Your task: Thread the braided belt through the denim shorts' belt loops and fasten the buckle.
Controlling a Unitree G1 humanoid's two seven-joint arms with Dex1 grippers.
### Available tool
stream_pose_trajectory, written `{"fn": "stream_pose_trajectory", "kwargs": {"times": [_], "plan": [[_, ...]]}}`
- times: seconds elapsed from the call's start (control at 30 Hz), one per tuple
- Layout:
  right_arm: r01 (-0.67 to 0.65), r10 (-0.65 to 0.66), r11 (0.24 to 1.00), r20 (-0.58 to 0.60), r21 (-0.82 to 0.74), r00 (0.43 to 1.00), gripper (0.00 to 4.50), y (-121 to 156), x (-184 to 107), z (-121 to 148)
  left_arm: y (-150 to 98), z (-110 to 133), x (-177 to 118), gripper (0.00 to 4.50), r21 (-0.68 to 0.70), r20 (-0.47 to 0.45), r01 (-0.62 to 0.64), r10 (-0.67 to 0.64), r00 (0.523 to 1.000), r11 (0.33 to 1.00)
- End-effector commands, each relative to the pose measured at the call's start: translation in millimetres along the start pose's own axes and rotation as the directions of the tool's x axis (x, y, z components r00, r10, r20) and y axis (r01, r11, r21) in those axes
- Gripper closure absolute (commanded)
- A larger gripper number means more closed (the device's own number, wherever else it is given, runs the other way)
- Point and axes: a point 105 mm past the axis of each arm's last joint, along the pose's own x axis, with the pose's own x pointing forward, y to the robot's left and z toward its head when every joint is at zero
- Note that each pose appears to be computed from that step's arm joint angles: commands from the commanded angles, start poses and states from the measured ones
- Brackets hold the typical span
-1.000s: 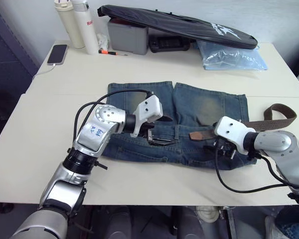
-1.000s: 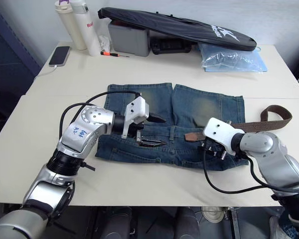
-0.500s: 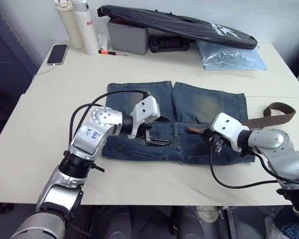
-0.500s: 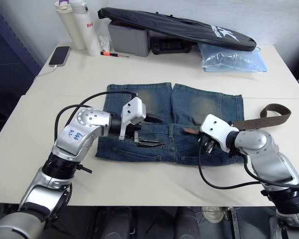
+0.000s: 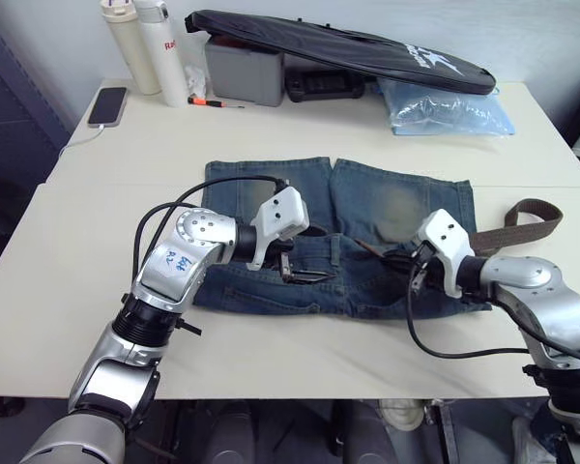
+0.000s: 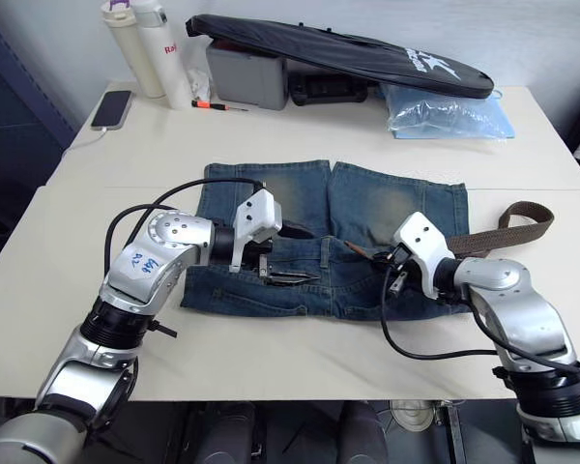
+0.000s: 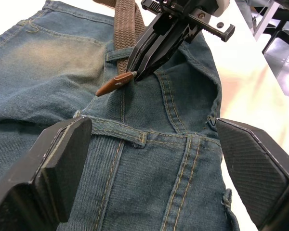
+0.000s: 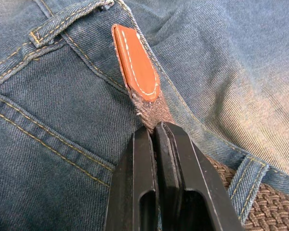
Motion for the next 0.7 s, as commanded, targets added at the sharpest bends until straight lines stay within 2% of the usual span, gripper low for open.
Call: {"fn": "stream_pose_trajectory", "kwargs": {"times": [0.03,0.1,0.2,0.27,0.3,0.33,0.5,0.7], "plan": [[0.001,0.005,0.998,0.087,-0.061,0.996,4.46,2.9,-0.5,19.8,-3.3,8.4,-2.1,0.00,0.035,0.027,0.002,-0.003,1.000,0.999],[0.021,-0.016,0.998,0.086,-0.057,0.996,4.46,-0.4,0.1,20.4,-3.2,7.8,-2.1,0.00,0.035,0.026,0.000,-0.001,1.000,0.999],[0.035,-0.031,0.990,0.033,-0.136,0.999,3.43,-6.2,-2.8,13.8,-3.7,7.6,-1.9,0.00,0.035,0.026,0.000,-0.001,1.000,0.999],[0.047,-0.044,0.983,0.022,-0.177,0.999,2.39,-9.2,-5.6,14.2,-3.7,7.7,-1.9,0.00,0.035,0.026,-0.001,0.000,1.000,0.999],[0.054,-0.051,0.980,0.023,-0.190,0.998,2.14,-10.4,-6.7,15.6,-3.7,7.7,-1.9,0.00,0.035,0.026,-0.001,0.000,1.000,0.999],[0.043,-0.038,0.982,0.030,-0.185,0.999,1.50,-8.2,-7.8,18.8,-3.6,7.6,-2.0,0.00,0.036,0.026,-0.001,0.000,1.000,0.999],[-0.028,0.036,0.989,0.056,-0.145,0.998,1.50,8.0,-7.0,27.9,-3.9,7.0,-1.8,0.00,0.035,0.024,-0.002,0.001,1.000,0.999],[0.026,-0.021,0.989,0.035,-0.145,0.999,1.50,6.2,9.6,22.4,-2.9,7.6,-1.5,0.00,0.038,0.024,-0.002,0.001,1.000,0.999]]}}
